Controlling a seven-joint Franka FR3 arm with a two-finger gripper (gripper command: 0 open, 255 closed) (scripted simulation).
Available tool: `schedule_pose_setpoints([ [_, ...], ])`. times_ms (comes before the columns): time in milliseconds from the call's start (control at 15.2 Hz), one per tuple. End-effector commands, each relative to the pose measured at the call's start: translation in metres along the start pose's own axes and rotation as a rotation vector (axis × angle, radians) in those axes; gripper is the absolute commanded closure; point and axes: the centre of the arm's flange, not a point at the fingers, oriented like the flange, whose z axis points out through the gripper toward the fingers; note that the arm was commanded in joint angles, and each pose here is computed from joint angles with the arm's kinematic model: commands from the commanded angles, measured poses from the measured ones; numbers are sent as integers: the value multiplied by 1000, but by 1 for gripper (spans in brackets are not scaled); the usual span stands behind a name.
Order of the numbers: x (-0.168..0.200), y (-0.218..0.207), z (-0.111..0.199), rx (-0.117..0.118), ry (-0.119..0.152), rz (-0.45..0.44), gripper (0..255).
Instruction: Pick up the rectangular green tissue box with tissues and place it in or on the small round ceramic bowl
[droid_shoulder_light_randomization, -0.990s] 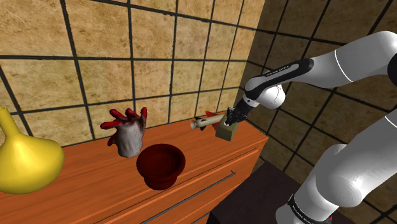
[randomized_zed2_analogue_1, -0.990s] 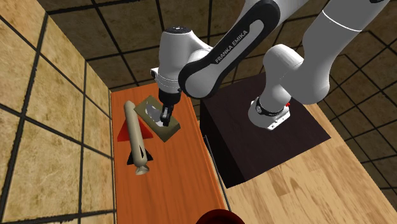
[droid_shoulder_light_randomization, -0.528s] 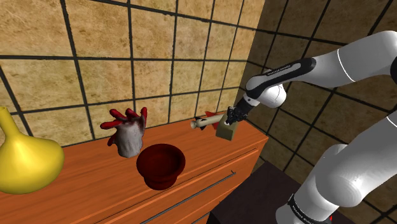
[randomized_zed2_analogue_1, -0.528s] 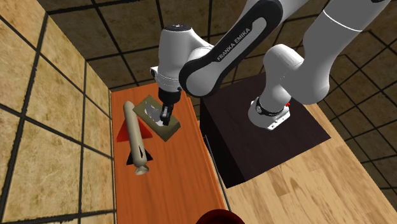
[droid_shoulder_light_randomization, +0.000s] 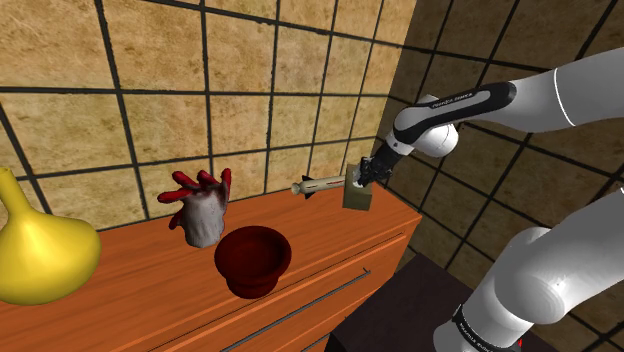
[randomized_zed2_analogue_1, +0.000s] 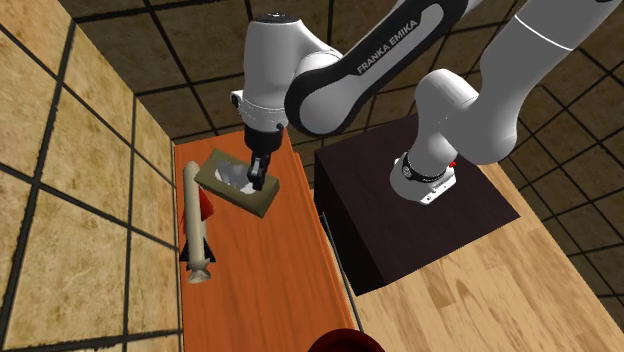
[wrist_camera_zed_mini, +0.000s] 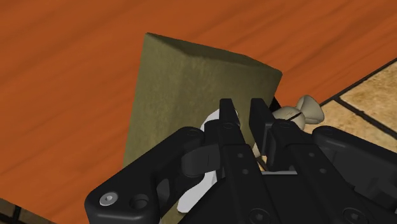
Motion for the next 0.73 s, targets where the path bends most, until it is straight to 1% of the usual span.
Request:
schedule_pose_setpoints([
  [0,2,-3,-10,0,0,0,255],
  [660,11,-22,-58,0,0,0,255],
])
